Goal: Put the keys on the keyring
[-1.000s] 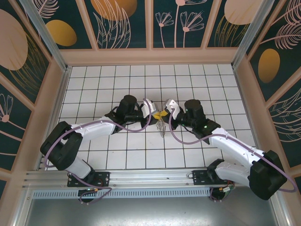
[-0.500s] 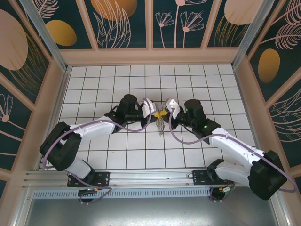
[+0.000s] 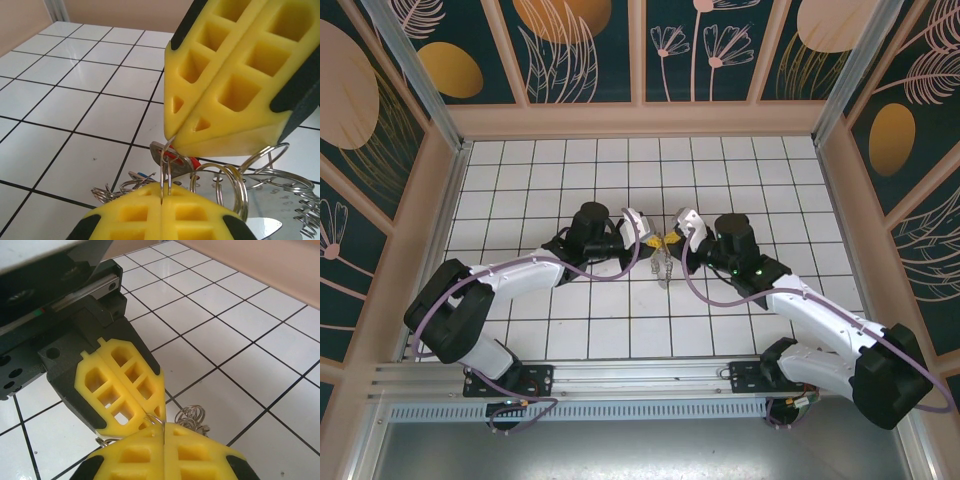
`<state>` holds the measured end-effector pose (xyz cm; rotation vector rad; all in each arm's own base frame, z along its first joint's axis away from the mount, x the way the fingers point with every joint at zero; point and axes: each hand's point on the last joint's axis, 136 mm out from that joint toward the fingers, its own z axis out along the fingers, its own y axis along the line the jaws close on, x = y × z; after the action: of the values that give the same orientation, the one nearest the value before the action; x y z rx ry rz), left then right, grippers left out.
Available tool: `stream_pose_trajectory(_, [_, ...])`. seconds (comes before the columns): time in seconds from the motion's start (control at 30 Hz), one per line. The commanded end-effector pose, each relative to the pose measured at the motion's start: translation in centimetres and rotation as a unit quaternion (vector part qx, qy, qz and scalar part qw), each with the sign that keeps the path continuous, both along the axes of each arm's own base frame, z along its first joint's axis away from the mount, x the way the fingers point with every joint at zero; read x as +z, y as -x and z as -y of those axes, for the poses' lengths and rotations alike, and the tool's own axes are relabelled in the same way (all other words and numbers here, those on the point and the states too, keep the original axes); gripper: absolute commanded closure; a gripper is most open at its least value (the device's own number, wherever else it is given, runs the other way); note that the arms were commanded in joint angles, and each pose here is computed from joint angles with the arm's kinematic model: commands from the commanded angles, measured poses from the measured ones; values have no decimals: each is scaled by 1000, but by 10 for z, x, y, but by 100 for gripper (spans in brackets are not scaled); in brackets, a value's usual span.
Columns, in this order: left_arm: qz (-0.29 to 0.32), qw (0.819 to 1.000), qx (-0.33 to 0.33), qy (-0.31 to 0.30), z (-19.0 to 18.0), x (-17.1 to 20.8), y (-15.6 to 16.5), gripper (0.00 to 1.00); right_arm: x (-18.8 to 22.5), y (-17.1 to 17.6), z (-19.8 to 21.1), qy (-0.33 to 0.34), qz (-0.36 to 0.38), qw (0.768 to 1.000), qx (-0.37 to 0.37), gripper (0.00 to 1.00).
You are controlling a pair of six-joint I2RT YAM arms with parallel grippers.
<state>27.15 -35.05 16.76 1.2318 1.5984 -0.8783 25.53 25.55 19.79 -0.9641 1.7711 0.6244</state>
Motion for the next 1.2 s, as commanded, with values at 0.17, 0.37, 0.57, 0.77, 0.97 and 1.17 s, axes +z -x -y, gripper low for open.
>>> stream_pose_trajectory(0.17, [25, 999, -6, 24, 3, 21, -2, 84, 31, -1, -16, -30, 29, 999, 32, 100])
stream_pose_trajectory(0.37, [26, 1000, -8, 16, 4, 21, -3, 80, 26, -2, -19, -22, 23, 999, 42, 100])
stream_pose_trajectory(0.57, [21, 1000, -10, 8, 5, 15, -3, 82, 28, -2, -20, -19, 30, 998, 46, 100])
stream_pose_trajectory(0.77, [18, 1000, -10, -6, 4, 6, -4, 85, 29, -4, -18, -20, 36, 998, 38, 100])
stream_pose_trajectory(0.97, [22, 1000, -5, -12, 2, 4, -5, 82, 30, -4, -15, -22, 43, 998, 30, 100])
stream_pose_trajectory(1.17, [21, 1000, -3, -13, 3, 4, -7, 85, 29, -4, -15, -22, 41, 998, 30, 100])
